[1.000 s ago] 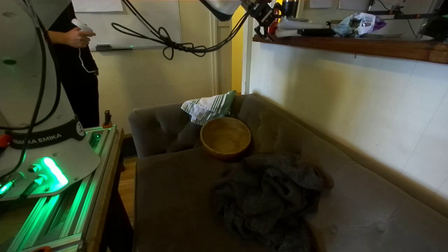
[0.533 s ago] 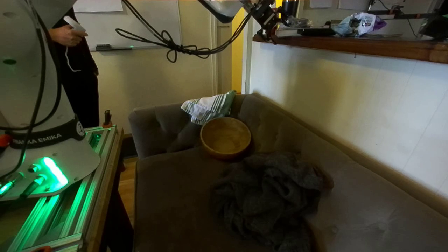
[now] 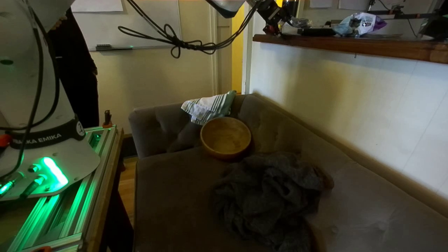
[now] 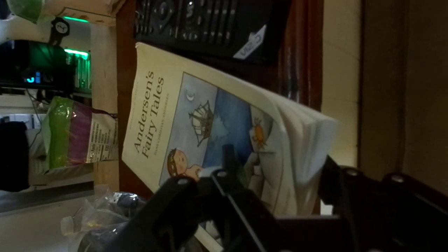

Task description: Pick up the white book and put it on the couch

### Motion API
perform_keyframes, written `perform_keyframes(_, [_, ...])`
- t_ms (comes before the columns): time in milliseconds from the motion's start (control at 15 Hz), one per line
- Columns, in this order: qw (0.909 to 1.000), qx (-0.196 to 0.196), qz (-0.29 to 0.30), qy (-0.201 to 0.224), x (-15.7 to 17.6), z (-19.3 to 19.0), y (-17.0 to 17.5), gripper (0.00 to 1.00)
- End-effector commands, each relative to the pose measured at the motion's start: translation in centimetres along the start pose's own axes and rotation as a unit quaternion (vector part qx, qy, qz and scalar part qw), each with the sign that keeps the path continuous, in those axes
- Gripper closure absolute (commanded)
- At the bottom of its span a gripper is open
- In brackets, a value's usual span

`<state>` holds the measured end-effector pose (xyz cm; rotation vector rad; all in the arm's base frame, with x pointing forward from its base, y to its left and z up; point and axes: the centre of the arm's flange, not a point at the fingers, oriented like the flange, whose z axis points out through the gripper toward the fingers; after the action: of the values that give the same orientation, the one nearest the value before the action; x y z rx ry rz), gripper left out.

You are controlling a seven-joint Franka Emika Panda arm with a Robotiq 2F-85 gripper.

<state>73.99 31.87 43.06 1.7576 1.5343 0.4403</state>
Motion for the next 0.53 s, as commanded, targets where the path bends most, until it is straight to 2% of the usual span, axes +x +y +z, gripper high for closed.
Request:
perform_keyframes(0, [0.9997, 0.009, -0.025, -0.002, -3.0, -1.8, -0.3, 0.77])
perform_keyframes(133, [0.9993, 0.002, -0.037, 0.000, -4.9, -3.5, -0.1, 0.92])
perform_keyframes(200, [0.9992, -0.006, -0.039, 0.000, -6.2, -4.6, 0.4, 0.95])
perform_keyframes(333, [0.9994, -0.021, -0.027, 0.009, -7.9, -6.1, 1.2, 0.93])
perform_keyframes(467, [0.9989, -0.017, -0.015, 0.041, -9.2, -6.9, 1.8, 0.94])
